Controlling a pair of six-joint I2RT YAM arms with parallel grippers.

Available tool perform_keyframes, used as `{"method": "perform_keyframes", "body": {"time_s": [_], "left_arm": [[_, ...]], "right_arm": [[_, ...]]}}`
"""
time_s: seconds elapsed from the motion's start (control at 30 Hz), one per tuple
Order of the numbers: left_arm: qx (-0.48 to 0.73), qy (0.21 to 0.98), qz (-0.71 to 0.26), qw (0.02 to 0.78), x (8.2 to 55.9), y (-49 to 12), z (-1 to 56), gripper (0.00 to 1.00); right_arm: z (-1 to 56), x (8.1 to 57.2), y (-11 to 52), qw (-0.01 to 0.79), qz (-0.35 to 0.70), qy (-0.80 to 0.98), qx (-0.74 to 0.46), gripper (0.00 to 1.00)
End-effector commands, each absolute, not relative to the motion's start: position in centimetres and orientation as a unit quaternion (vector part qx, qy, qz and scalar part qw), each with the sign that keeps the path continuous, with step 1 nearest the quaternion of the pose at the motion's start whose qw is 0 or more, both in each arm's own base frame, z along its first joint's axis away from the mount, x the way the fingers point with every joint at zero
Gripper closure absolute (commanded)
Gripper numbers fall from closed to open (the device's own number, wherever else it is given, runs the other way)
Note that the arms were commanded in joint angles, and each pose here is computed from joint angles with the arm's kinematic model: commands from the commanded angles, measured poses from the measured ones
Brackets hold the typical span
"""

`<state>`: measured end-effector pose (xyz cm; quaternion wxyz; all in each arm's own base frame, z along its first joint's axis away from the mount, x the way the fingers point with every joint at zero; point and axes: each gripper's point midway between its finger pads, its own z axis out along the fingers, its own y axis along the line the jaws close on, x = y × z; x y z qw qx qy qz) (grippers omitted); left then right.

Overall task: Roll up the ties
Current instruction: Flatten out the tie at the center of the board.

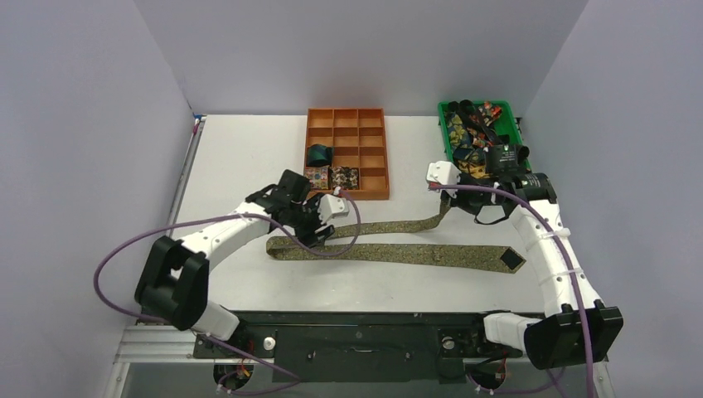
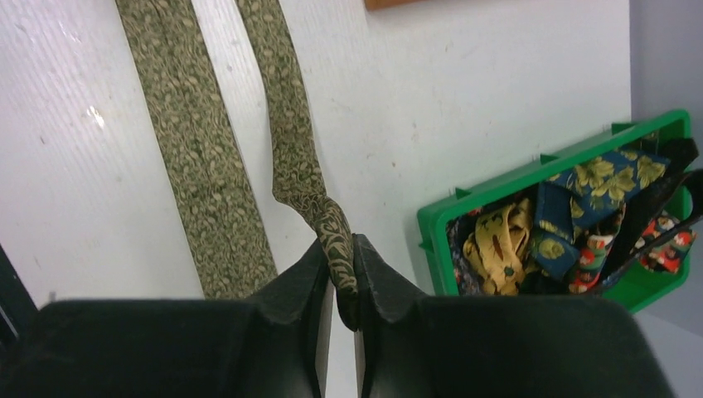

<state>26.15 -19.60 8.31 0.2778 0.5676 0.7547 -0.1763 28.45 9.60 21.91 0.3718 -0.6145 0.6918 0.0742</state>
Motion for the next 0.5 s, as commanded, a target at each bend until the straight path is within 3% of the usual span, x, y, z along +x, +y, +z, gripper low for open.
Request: {"method": "perform_keyframes", "body": {"time_s": [0.0,0.17,0.27,0.47], "left_arm": [[0.552,0.752,-0.171,0.317,30.3,-24.3,9.9,0.39],[0.566,0.756,-0.169,0.283,31.9,-27.8,7.4,0.39],[0.571,0.762,-0.154,0.264,32.1,-28.5,5.7,0.42],[0.588,0.775,-0.116,0.2,31.6,-26.7,1.9,0.55]], "right_arm": [[21.6,28.2,6.6,0.348,0.047,0.702,-0.619,0.81],[20.5,27.5,2.8,0.319,0.021,0.737,-0.595,0.63],[20.5,26.8,1.0,0.302,0.013,0.76,-0.576,0.45],[21.2,26.1,-1.3,0.292,0.006,0.807,-0.513,0.39]]}}
